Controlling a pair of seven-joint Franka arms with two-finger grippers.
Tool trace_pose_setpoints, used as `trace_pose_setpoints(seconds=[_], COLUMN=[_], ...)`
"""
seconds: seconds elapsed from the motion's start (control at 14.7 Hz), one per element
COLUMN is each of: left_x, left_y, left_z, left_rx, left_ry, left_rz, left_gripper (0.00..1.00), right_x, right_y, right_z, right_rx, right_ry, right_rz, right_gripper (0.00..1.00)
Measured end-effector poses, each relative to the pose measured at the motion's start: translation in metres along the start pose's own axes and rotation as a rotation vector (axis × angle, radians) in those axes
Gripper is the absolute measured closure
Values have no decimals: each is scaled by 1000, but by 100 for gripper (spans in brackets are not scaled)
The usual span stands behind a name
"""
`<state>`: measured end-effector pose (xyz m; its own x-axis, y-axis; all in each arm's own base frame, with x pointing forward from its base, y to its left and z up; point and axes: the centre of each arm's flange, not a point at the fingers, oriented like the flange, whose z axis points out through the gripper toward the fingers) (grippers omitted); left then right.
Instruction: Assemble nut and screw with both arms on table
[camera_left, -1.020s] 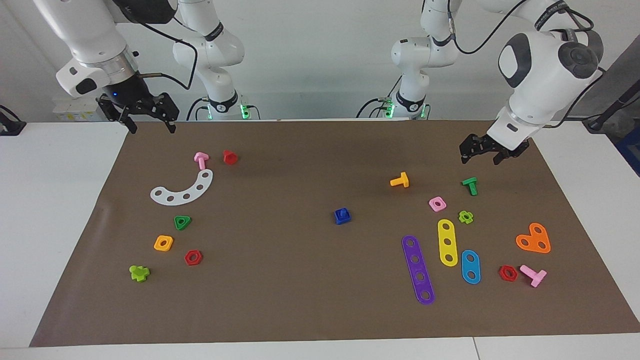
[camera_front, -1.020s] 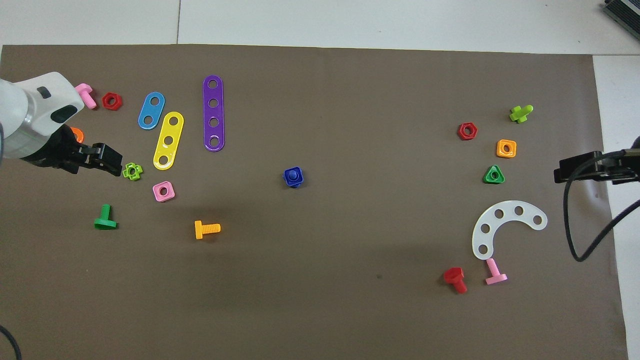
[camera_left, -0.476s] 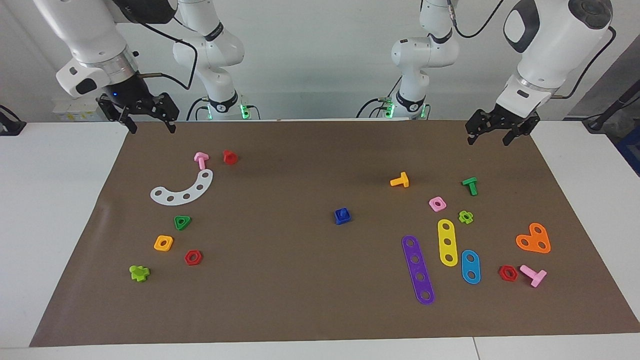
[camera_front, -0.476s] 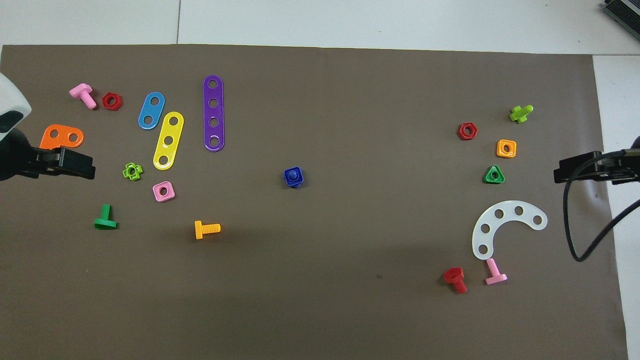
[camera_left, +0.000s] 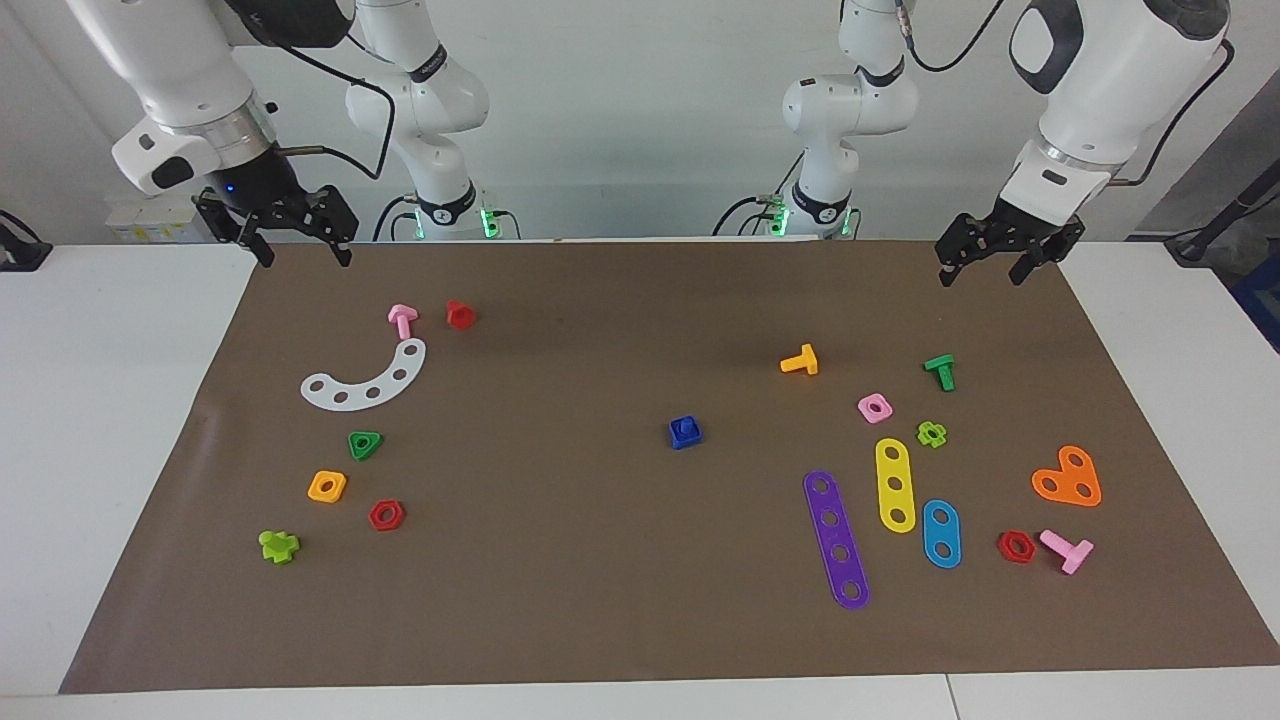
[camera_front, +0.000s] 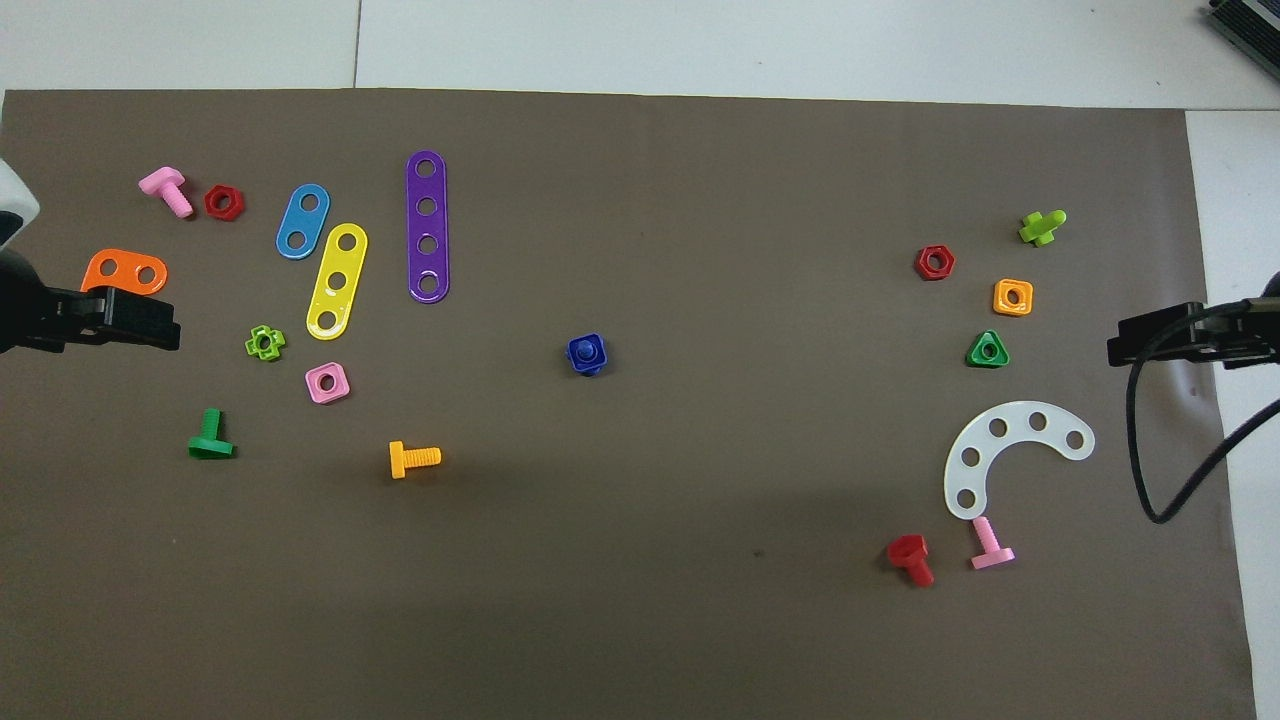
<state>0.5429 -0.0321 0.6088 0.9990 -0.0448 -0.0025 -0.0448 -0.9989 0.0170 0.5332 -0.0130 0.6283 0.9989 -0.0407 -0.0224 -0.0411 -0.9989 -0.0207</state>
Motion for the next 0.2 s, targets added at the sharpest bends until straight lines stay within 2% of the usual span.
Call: trace_pose_setpoints(seconds=[0.2], left_x=[0], left_y=[0], left_z=[-1], left_rx=[0], left_ry=[3], left_rz=[0], left_gripper=[0], right_x=[0], right_y=[0], right_z=[0], right_rx=[0], right_ry=[0], right_rz=[0], right_gripper=[0])
